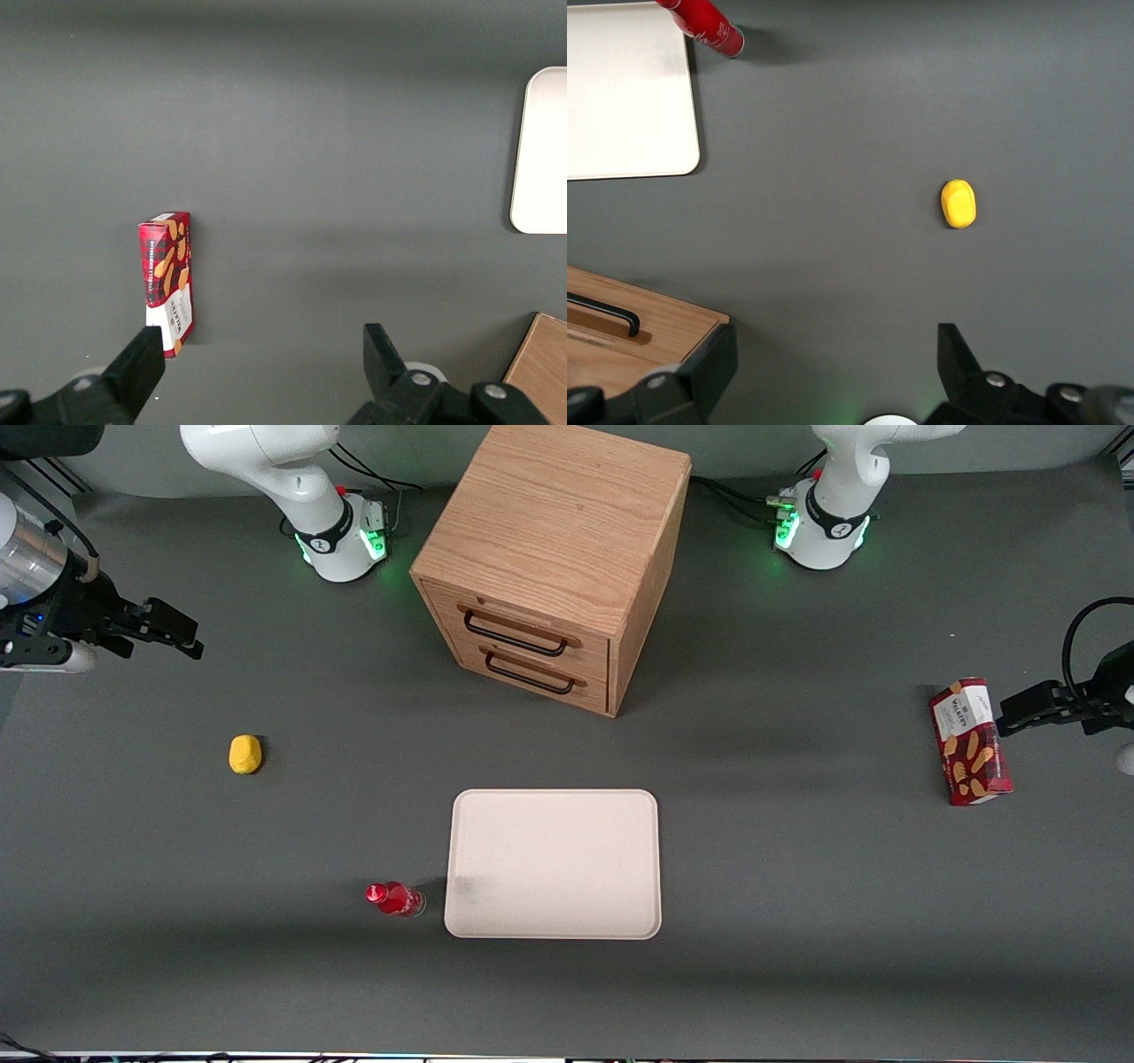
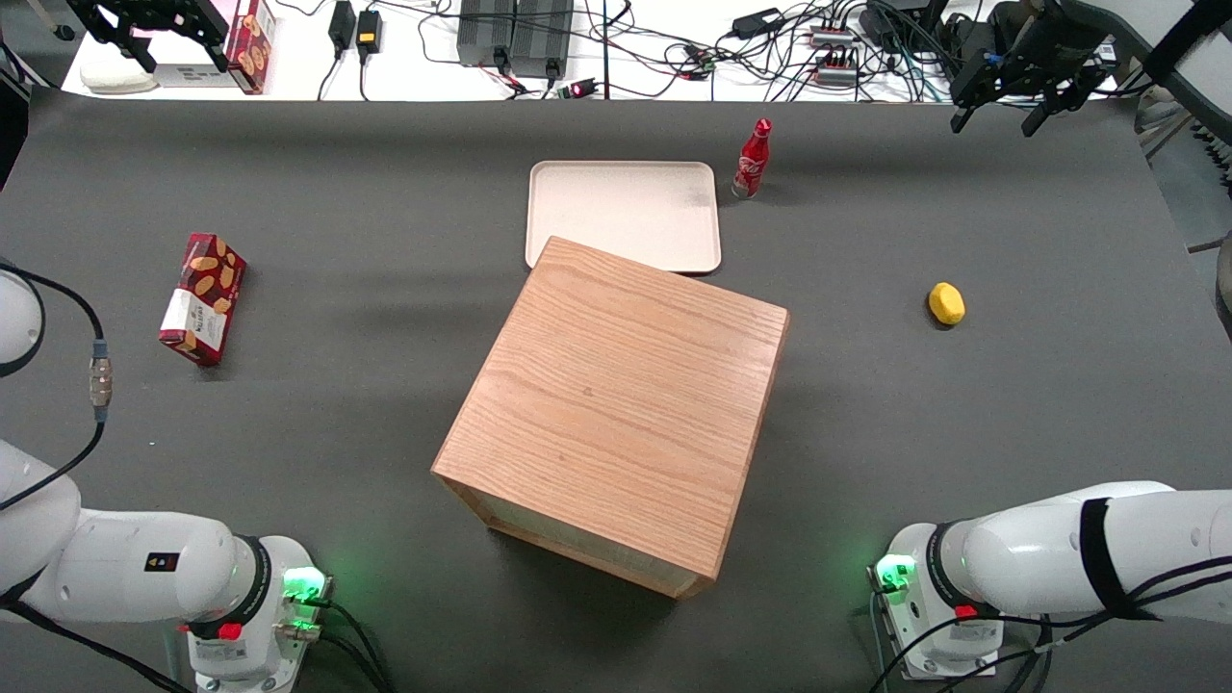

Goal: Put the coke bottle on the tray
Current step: 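Move the right gripper toward the red bottle beside the white tray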

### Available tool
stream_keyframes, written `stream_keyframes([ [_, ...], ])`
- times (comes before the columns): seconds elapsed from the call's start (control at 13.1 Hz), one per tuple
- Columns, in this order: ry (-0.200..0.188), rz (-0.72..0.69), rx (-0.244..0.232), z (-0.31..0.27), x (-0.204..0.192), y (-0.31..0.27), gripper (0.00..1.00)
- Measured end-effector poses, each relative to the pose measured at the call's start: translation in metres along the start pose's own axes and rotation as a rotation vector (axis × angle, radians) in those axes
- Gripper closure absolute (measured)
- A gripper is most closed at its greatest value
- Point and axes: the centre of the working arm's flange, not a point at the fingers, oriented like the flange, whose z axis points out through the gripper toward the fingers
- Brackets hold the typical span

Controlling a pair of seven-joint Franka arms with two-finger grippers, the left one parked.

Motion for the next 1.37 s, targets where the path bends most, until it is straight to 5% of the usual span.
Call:
stream_keyframes([
  [0.38,0.003,-0.001,-0.007,0.0,0.016,-0.005,0.0],
  [0.92,-0.029,-0.075,0.01,0.02,0.125,-0.09,0.0],
  [1.37,0.029,-0.136,0.038,0.086,0.193,-0.149,0.0],
])
